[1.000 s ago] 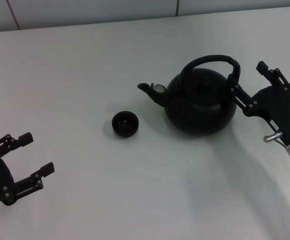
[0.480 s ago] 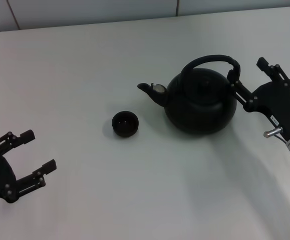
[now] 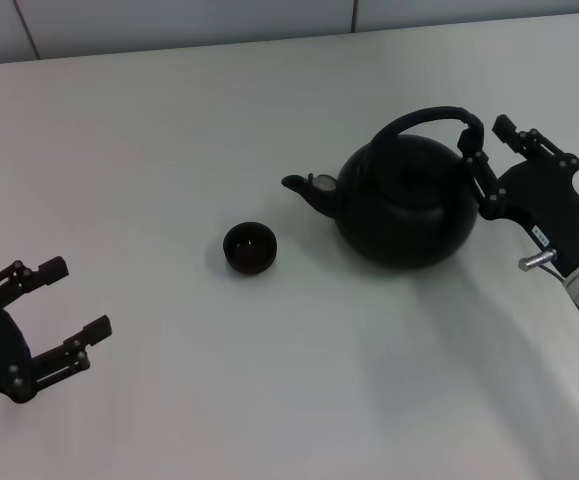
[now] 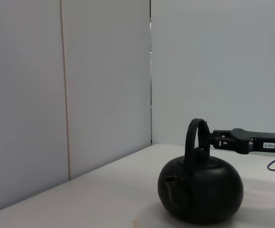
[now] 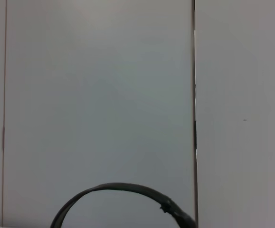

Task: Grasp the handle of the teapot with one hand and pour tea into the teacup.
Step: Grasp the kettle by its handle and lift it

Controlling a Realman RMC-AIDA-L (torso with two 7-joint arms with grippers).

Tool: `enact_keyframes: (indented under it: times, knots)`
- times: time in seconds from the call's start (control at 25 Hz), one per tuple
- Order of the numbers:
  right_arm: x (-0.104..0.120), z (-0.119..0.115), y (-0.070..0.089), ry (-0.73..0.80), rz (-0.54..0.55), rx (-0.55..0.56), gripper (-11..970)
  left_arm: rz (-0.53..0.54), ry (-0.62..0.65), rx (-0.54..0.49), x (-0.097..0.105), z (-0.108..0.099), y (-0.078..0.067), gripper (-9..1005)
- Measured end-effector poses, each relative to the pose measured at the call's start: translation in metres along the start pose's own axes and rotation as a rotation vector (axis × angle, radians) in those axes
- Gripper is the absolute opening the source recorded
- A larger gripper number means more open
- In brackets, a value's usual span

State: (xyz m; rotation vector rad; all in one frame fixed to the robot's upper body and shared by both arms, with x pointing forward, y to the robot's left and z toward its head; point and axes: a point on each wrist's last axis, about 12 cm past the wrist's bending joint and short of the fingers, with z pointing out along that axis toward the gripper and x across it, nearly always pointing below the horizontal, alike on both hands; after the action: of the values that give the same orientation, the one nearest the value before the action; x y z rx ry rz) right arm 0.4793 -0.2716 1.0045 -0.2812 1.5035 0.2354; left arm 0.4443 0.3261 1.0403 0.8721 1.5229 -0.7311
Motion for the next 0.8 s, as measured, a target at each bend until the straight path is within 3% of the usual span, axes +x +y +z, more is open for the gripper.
enact_keyframes:
  times: [0.52,0.64,0.8]
  knots:
    - [-0.002,0.008,-0.003,-0.001,0.008,0.029,136,-0.009,-0.007,-0.006,0.000,0.000,0.000,793]
    - [-0.005,0.013,-0.004,-0.019,0.009,0.035,78,-0.008,-0.008,-0.006,0.000,0.000,0.000,793]
    - [-0.010,0.022,-0.005,-0.039,0.002,0.027,78,-0.009,-0.014,-0.012,0.000,0.000,-0.001,793]
